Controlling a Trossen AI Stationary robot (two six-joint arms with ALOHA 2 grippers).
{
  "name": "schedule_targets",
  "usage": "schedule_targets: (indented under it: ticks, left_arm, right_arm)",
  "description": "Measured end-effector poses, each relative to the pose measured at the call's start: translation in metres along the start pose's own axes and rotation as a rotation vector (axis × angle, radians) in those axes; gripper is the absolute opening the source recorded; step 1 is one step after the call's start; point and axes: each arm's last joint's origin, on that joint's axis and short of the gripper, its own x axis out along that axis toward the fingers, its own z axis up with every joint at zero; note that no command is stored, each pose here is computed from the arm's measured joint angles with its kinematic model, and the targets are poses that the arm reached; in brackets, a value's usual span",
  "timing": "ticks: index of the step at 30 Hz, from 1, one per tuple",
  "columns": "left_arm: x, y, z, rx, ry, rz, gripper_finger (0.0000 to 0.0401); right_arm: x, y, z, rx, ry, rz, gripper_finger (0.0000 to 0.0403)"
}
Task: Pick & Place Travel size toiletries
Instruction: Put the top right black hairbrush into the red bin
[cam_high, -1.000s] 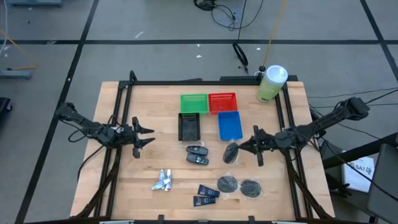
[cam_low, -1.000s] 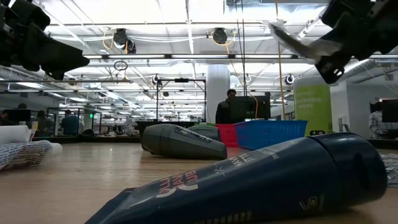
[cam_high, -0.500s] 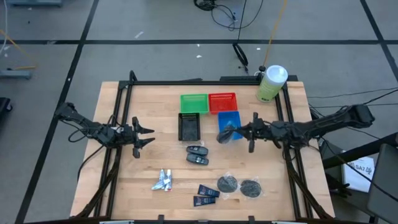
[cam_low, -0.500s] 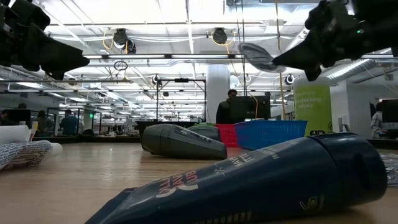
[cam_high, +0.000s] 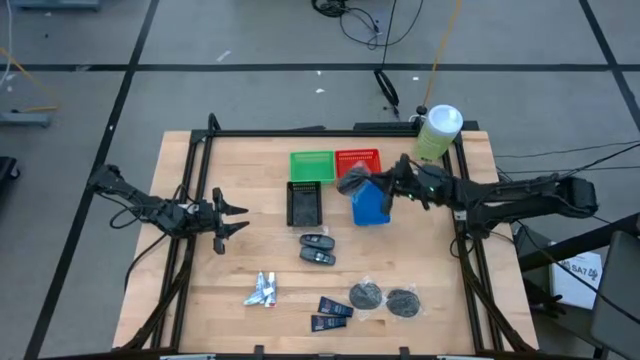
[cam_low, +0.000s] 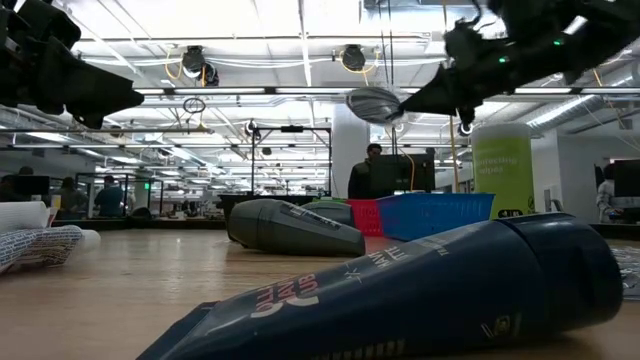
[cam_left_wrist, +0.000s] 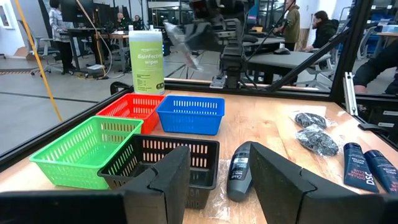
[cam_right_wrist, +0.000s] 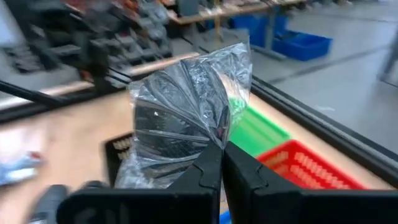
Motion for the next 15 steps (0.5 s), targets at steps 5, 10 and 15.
schedule_targets:
  ticks: [5, 10, 15]
  left_arm:
    - [0.000, 0.000, 0.000, 0.000, 0.000, 0.000, 0.0163]
    - [0.000, 0.000, 0.000, 0.001, 0.000, 0.000, 0.0164]
    - [0.000, 0.000, 0.000, 0.004, 0.000, 0.000, 0.0163]
  right_arm:
    - [0.016, -0.013, 0.016, -0.006, 0.100, -0.091, 0.0000]
    - [0.030, -0.026, 0.020, -0.001, 0.139, -0.155, 0.0000]
    - [0.042, -0.043, 0.008, 0.011, 0.197, -0.221, 0.0000]
